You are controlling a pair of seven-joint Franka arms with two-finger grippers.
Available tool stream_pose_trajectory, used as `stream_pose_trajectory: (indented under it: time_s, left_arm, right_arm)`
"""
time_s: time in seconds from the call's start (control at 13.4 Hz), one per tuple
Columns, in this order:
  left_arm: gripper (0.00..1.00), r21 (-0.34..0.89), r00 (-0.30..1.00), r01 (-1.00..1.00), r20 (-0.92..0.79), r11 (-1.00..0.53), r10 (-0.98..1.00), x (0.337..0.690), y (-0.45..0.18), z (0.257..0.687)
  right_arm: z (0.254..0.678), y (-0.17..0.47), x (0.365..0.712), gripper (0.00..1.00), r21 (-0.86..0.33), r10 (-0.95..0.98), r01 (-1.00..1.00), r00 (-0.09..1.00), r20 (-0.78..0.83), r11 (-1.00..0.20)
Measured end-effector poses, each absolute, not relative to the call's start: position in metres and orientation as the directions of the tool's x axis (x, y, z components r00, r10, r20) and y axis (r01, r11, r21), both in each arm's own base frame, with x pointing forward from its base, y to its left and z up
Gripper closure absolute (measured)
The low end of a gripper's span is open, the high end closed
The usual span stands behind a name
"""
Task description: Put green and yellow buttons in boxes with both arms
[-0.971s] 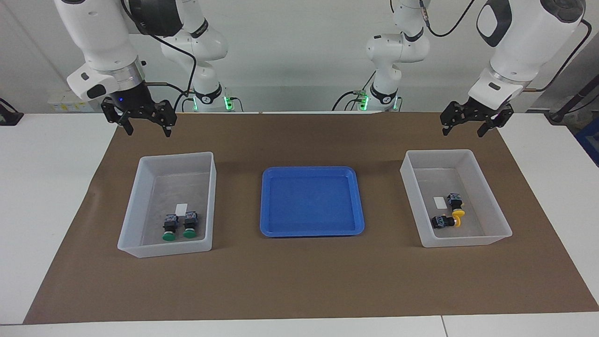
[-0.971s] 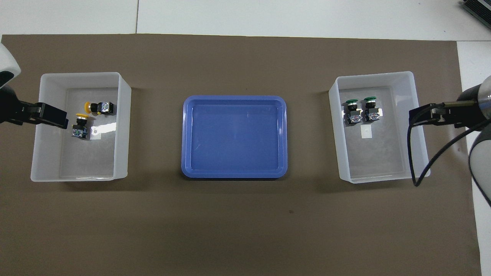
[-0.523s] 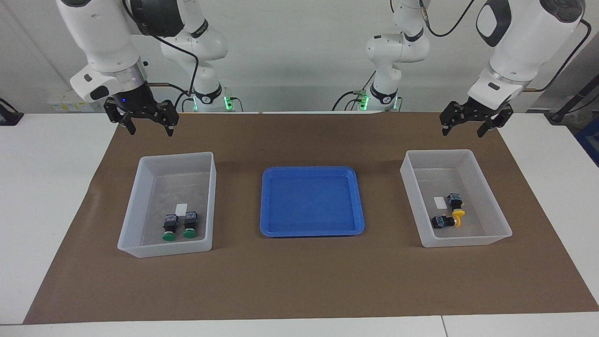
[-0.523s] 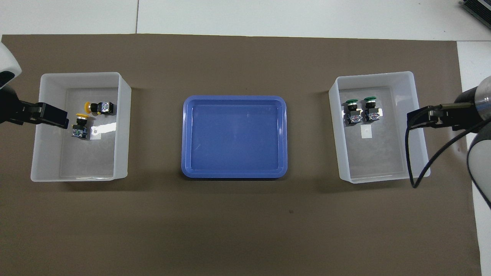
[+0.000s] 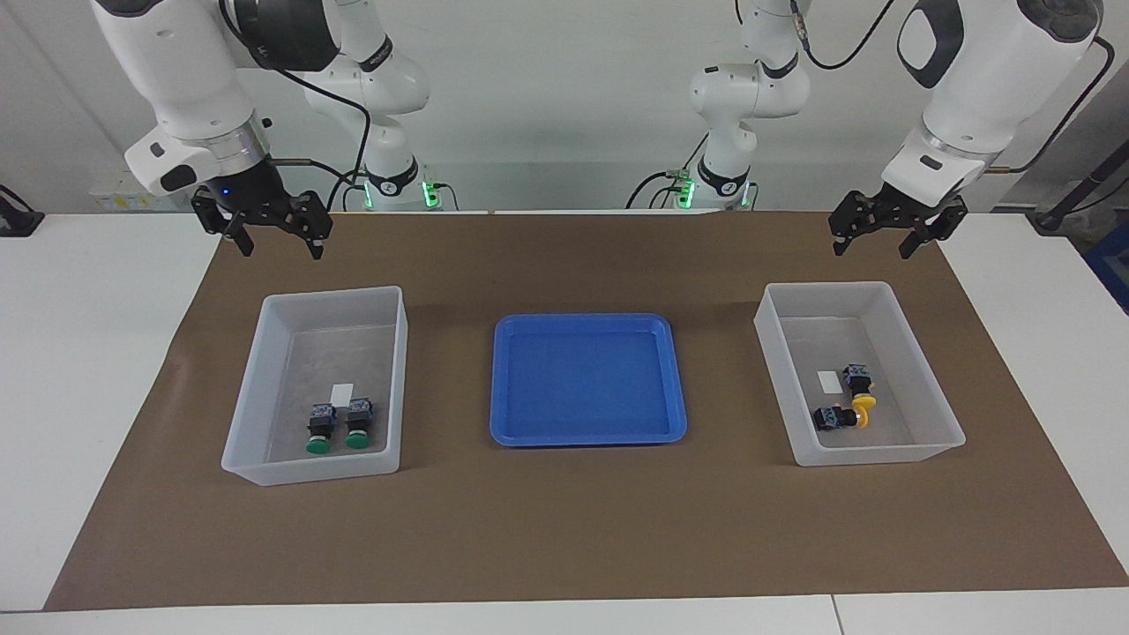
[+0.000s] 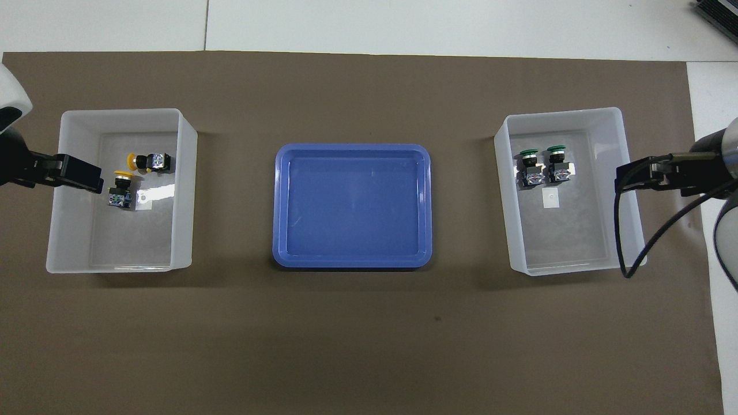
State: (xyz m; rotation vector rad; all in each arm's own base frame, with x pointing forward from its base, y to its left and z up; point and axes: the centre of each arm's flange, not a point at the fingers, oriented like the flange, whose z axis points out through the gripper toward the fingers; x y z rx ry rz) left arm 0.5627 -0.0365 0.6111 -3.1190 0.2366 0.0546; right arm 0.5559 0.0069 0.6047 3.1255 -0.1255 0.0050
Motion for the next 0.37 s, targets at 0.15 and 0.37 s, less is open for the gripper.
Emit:
stream_pose_trajectory:
  time_s: [0.15,0.37]
  left_arm:
    - [0.0,-0.011,0.988,-0.151,-0.036,-0.988,-0.151,0.5627,-0.0365,0.6111]
    - [0.0,-0.01,0.988,-0.152,-0.036,-0.988,-0.151,0.5626,-0.037,0.6111]
  right_arm:
    - [0.6038,0.0058,0.5565,0.0,0.0,-0.085,-0.085,0.996,0.007,-0.996]
    - [0.6019,0.0063,0.5577,0.0,-0.002,-0.085,-0.085,0.996,0.015,-0.996]
